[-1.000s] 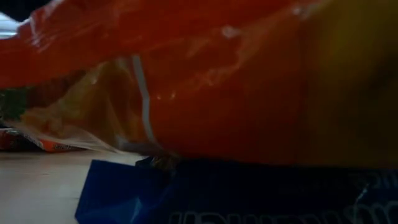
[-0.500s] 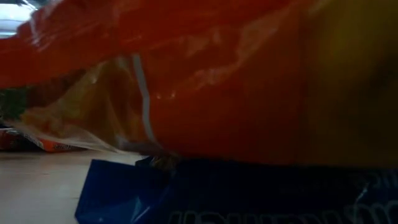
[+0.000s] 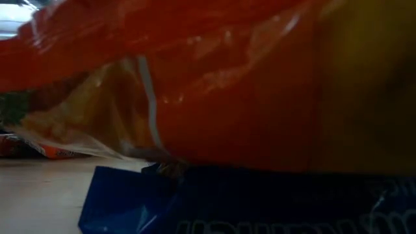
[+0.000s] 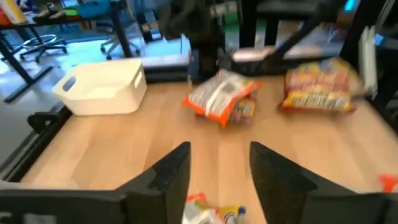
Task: Sort Maruchan noodles
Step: Put the top center orange noodle into the transparent bin
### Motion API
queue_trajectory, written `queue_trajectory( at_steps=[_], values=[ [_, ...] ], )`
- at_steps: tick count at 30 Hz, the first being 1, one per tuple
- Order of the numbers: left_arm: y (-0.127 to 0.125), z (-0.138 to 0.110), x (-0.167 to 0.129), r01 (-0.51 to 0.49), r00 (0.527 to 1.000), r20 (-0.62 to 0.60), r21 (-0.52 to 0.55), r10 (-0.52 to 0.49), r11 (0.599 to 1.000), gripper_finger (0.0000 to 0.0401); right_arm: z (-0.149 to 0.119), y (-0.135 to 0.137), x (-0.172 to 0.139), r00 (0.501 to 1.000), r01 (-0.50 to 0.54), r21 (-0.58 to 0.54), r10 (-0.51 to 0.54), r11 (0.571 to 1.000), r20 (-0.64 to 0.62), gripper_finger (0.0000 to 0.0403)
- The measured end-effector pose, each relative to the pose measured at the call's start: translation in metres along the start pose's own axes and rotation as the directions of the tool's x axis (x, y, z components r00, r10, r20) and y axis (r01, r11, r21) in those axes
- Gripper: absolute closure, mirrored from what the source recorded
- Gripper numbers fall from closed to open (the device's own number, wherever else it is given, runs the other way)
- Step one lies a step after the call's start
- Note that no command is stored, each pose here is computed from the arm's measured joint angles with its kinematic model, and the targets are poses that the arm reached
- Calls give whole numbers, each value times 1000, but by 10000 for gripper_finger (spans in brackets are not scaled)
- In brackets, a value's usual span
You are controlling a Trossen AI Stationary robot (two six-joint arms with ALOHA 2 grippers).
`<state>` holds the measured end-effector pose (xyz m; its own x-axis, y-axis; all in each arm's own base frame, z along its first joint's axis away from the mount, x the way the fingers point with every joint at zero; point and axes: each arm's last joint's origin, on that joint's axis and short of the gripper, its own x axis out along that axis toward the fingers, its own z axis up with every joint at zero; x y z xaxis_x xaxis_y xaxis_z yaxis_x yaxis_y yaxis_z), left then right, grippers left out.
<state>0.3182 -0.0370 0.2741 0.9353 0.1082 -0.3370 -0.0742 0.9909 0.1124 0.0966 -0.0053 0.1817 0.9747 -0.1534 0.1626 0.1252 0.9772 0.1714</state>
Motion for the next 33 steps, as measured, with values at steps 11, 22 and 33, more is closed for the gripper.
queue_trajectory(
  at_steps=[11,22,33],
  values=[
    [-22,-28,33,6,988,-151,184,22,983,198,0,0,0,1000,-1,-1,1,1000,-3,256],
    [-41,-68,60,65,955,-289,411,62,909,218,-3,0,0,1000,1,-55,-3,998,-27,254],
    [-46,-86,70,58,936,-332,477,119,877,220,-5,-1,0,998,12,-61,-15,998,-53,254]
  ],
)
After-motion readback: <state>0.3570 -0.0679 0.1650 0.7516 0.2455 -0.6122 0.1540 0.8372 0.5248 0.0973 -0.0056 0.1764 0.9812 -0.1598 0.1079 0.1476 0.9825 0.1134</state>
